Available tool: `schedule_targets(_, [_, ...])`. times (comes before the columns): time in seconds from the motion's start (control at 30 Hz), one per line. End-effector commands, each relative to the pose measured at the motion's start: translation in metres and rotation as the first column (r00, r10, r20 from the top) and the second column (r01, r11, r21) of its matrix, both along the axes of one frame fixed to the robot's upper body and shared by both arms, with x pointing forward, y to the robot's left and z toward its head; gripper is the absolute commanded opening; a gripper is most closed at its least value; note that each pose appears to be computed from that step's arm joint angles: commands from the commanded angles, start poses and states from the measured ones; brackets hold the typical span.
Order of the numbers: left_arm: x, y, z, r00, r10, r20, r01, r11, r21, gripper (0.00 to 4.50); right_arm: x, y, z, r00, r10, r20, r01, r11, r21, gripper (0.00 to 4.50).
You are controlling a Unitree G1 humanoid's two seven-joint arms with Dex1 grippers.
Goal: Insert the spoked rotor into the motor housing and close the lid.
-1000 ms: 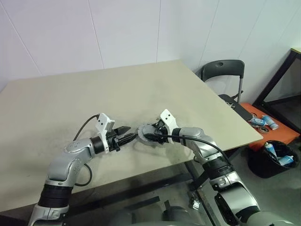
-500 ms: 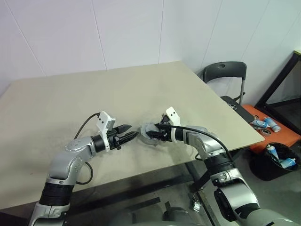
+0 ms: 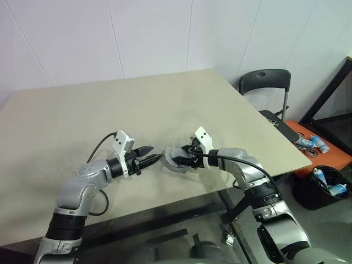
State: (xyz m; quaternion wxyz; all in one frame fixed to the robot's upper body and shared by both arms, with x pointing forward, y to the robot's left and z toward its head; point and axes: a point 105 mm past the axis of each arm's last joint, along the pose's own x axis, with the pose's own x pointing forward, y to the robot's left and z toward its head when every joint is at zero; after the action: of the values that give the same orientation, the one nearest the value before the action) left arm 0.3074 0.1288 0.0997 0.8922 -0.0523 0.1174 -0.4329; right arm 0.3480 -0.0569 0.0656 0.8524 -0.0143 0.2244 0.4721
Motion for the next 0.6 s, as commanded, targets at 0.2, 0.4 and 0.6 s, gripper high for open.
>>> schedule_targets(0.2, [0.000, -0.003, 0.008, 0.999, -0.007, 0.052, 0.007, 1.000, -0.007, 2.70, -0.018, 0.011, 0.000, 0.996, 0.093, -0.002, -0.093, 0.995, -0.036, 3.11])
schedule_targets(0.4, [0.001, -0.004, 0.008, 0.998, -0.003, 0.056, 0.004, 1.000, -0.008, 2.70, -0.023, 0.006, -0.001, 0.994, 0.112, 0.001, -0.112, 0.992, -0.063, 3.11])
schedule_targets(0.6, [0.001, -0.004, 0.008, 0.998, -0.004, 0.055, 0.004, 1.000, -0.008, 2.70, -0.004, -0.007, 0.010, 0.998, -0.009, 0.062, 0.012, 0.999, -0.048, 3.11])
